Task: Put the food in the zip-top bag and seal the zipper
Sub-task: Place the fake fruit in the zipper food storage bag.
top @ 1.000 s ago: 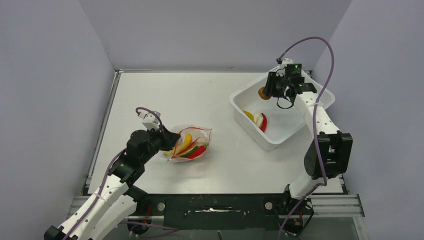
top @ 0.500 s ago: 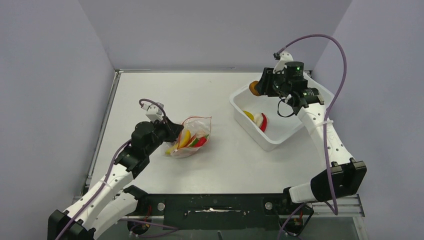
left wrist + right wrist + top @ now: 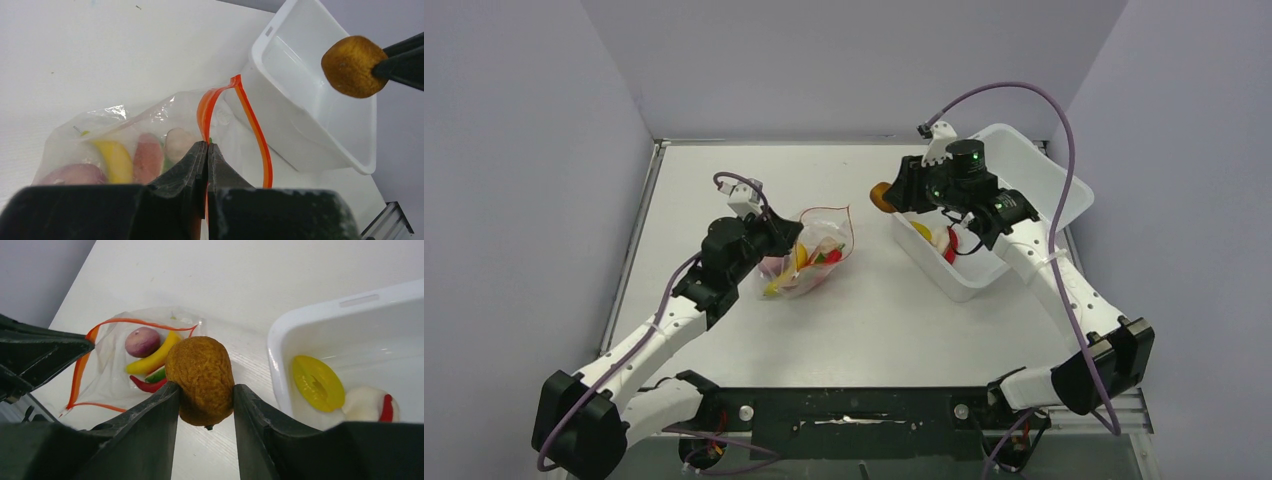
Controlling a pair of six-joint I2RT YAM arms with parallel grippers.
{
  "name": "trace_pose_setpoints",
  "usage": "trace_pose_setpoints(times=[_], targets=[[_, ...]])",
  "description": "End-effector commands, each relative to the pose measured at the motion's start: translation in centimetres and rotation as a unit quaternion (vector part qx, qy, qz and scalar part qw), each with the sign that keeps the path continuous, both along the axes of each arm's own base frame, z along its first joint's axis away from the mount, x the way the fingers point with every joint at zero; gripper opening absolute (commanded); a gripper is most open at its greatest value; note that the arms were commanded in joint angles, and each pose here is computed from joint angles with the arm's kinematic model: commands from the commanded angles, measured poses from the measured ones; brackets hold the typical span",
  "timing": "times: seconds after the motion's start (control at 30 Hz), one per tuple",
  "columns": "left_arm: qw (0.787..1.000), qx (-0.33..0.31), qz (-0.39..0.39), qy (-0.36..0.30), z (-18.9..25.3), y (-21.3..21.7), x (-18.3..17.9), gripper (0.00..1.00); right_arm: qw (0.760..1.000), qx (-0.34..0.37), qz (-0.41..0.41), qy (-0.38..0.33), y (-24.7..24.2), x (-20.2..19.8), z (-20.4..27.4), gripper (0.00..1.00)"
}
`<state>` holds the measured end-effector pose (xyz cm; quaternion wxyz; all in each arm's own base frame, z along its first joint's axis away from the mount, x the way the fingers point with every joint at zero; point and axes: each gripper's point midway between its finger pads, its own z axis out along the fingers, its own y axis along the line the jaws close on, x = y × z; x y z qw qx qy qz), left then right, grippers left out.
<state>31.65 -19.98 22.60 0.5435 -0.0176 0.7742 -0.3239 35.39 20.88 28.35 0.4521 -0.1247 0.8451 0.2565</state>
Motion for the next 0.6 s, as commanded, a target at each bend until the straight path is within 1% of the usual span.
trace_pose_setpoints(times=[0.0,0.27,0.57], targets=[[0.996,-0.043,-0.002,-0.074,5.2,-0.9,1.4,0.00,0.998,0.035,0.040,-0.038,3.1,-0.5,1.9,0.25],[0.996,-0.056,-0.007,-0.064,4.7,-1.2,1.2,0.00,0.996,0.032,0.078,-0.037,6.3,-1.1,0.5,0.25],[0.996,-0.071,-0.014,-0.057,4.7,-1.4,0.7,0.00,0.992,0.025,0.123,-0.032,10.2,-1.9,-2.2,0.25]])
